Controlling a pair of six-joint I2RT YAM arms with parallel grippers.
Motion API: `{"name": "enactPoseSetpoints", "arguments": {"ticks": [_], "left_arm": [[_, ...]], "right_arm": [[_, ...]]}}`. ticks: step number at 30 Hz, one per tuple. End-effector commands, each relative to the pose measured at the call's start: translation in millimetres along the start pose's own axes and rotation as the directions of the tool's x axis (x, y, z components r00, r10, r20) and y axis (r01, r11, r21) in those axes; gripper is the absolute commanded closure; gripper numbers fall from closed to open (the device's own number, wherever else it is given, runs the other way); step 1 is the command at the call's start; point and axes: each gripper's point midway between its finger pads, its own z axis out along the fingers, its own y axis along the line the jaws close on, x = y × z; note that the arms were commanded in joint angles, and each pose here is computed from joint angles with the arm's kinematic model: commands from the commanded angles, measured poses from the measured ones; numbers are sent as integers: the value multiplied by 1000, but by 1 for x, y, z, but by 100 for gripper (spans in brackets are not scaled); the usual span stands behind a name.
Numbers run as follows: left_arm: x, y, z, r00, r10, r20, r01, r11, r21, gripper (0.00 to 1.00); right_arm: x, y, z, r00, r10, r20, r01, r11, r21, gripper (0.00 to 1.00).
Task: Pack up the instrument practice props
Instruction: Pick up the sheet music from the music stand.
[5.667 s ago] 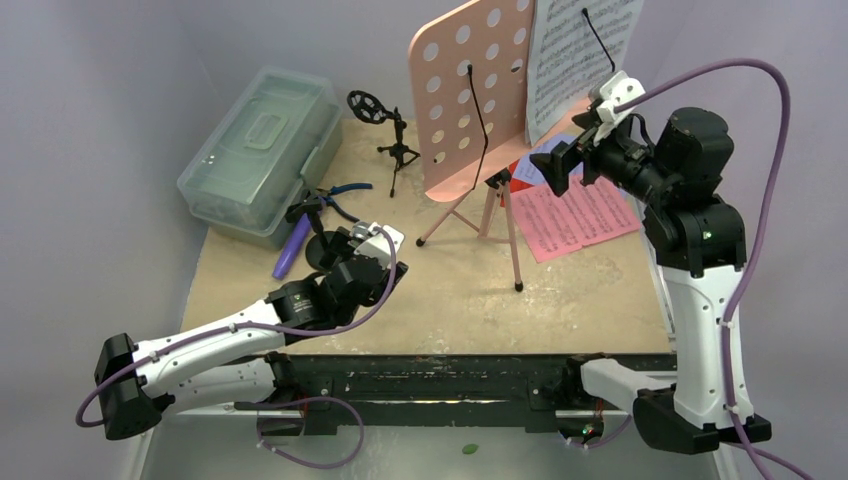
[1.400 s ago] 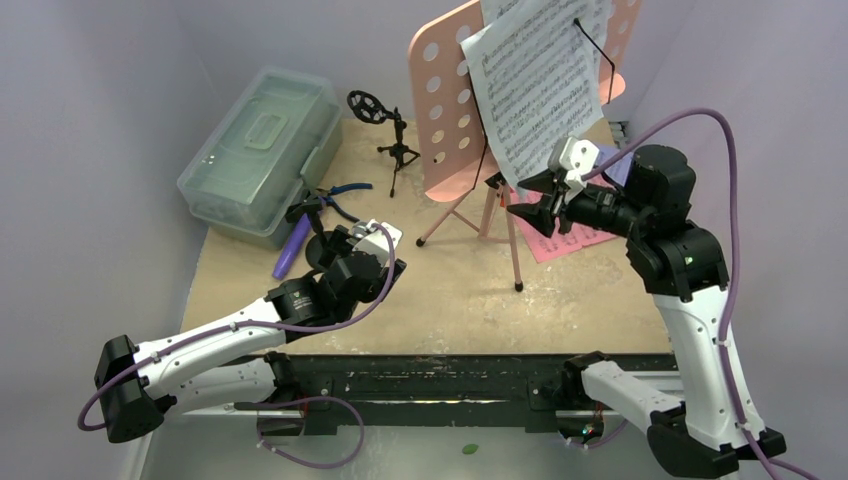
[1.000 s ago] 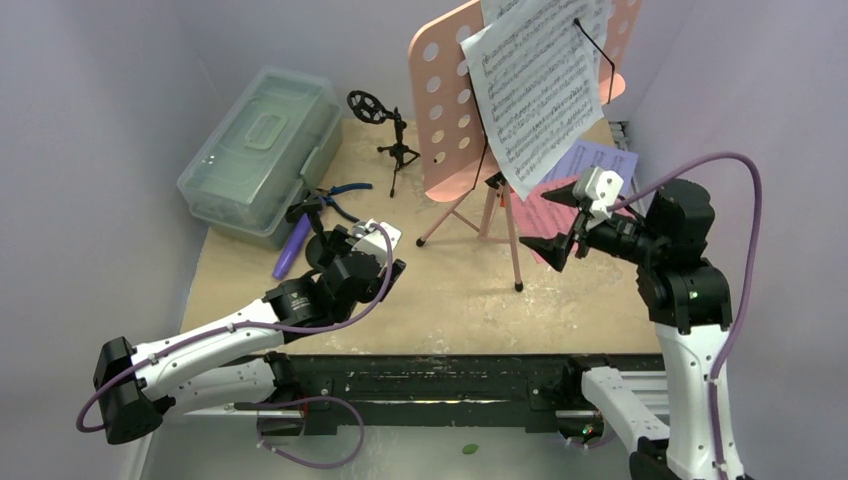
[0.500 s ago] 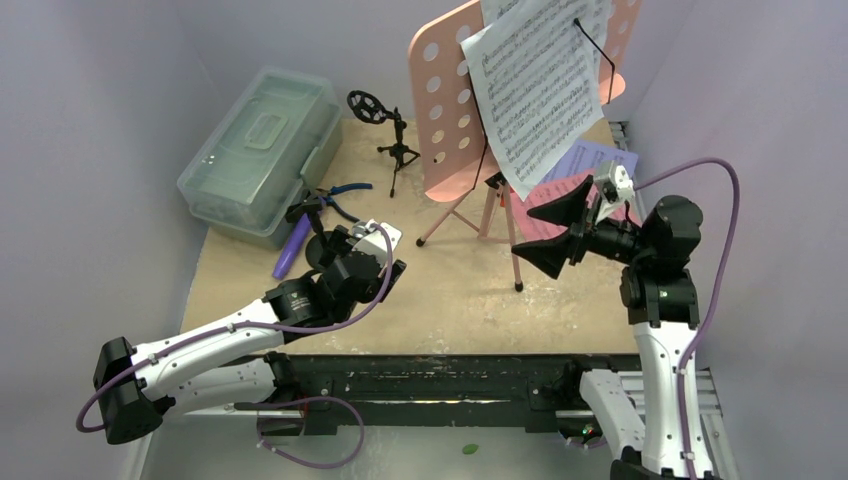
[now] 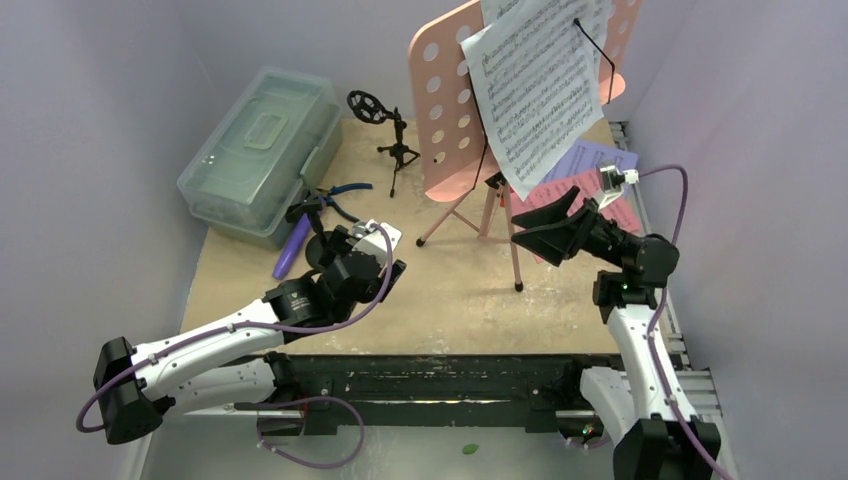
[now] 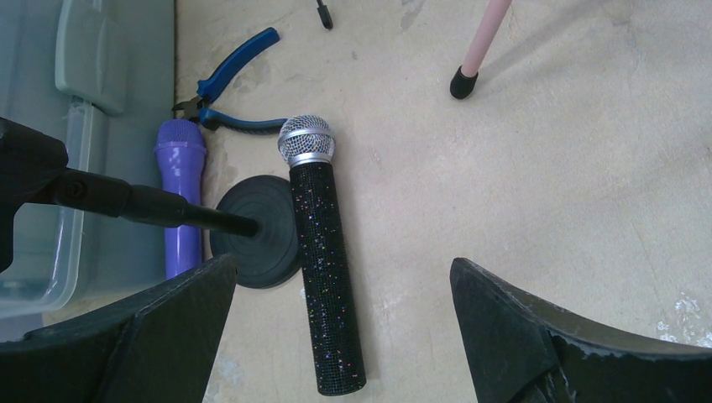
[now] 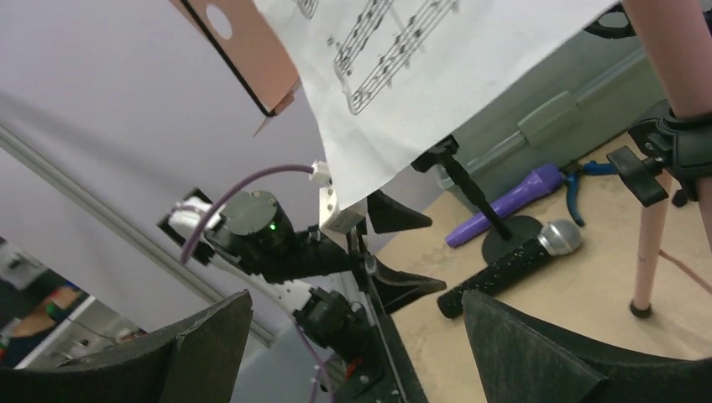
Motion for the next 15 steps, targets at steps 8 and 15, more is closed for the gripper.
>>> {"name": "enactPoseSetpoints", "arguments": {"ticks": [8,15], "left_arm": [[-6,2,-1,999,-25,20,25,1000,0,2],[-6,3,-1,999,-26,20,26,1000,0,2]], "right_arm": [[-58,55,4,969,-40,245,90,977,-194,1],[-80,36,10,957,66,282,-15,983,-181,1]]}}
